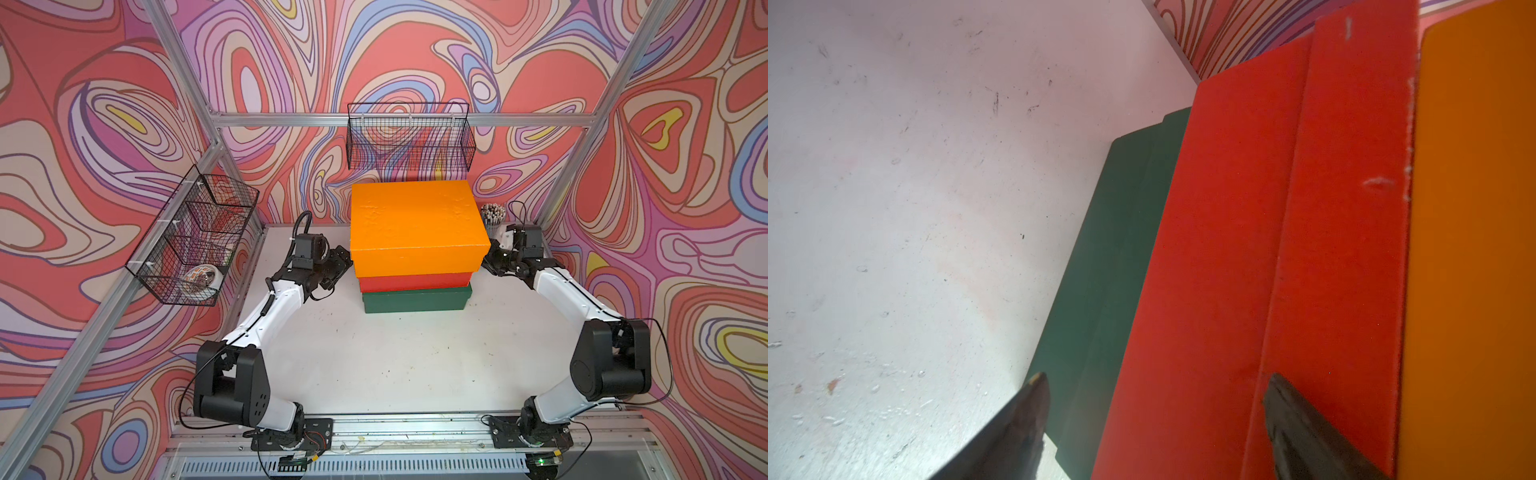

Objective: Stack the shoeboxes
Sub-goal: Adjust the shoeboxes in the shoebox, then adjust the shoebox.

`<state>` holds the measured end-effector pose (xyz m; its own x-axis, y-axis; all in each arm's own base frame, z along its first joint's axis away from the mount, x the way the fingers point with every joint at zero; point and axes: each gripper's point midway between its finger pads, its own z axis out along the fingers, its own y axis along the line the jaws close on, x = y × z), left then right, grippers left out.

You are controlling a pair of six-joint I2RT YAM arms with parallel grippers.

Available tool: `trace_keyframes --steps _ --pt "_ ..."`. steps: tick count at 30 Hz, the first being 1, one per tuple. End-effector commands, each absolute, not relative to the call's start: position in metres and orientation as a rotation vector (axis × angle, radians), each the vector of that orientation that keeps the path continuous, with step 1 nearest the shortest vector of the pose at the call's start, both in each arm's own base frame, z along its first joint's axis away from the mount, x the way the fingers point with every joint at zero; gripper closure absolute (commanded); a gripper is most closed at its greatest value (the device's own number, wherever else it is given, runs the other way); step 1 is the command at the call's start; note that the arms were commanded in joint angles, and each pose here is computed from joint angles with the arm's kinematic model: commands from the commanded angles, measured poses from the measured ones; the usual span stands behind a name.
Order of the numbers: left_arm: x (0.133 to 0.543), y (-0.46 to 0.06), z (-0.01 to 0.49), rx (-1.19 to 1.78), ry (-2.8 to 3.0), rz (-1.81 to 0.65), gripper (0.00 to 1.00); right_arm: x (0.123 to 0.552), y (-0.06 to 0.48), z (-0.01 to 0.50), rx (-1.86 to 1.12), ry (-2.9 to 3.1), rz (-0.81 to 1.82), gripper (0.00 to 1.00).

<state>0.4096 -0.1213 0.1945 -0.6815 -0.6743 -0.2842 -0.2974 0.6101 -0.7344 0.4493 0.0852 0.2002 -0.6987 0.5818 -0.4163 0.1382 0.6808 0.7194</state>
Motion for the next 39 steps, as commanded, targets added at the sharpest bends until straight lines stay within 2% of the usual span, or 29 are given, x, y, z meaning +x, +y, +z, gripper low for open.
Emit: trace_keyframes --steps 1,9,15,20,24,33,39 --pt "0.407 -0.119 0.214 -0.718 2.274 -0.924 0.19 0.445 0.068 0.229 0.543 2.196 0.838 0.42" --pt "0.393 -0.098 0.234 -0.730 2.240 -0.880 0.18 0.425 0.038 0.258 0.572 2.139 0.787 0.42" --pt "0.350 -0.077 0.263 -0.713 2.153 -0.837 0.15 0.375 0.039 0.282 0.521 2.076 0.755 0.37" --pt "0.309 -0.089 0.265 -0.619 2.147 -0.936 0.08 0.333 0.048 0.292 0.460 2.024 0.794 0.31" --pt "0.293 -0.106 0.264 -0.534 2.173 -1.039 0.08 0.313 0.059 0.293 0.415 2.008 0.860 0.32" --pt "0.298 -0.143 0.280 -0.387 2.159 -1.166 0.09 0.314 0.082 0.295 0.342 2.005 0.975 0.30" --pt "0.307 -0.145 0.282 -0.390 2.159 -1.155 0.09 0.327 0.107 0.298 0.273 2.029 0.995 0.32"
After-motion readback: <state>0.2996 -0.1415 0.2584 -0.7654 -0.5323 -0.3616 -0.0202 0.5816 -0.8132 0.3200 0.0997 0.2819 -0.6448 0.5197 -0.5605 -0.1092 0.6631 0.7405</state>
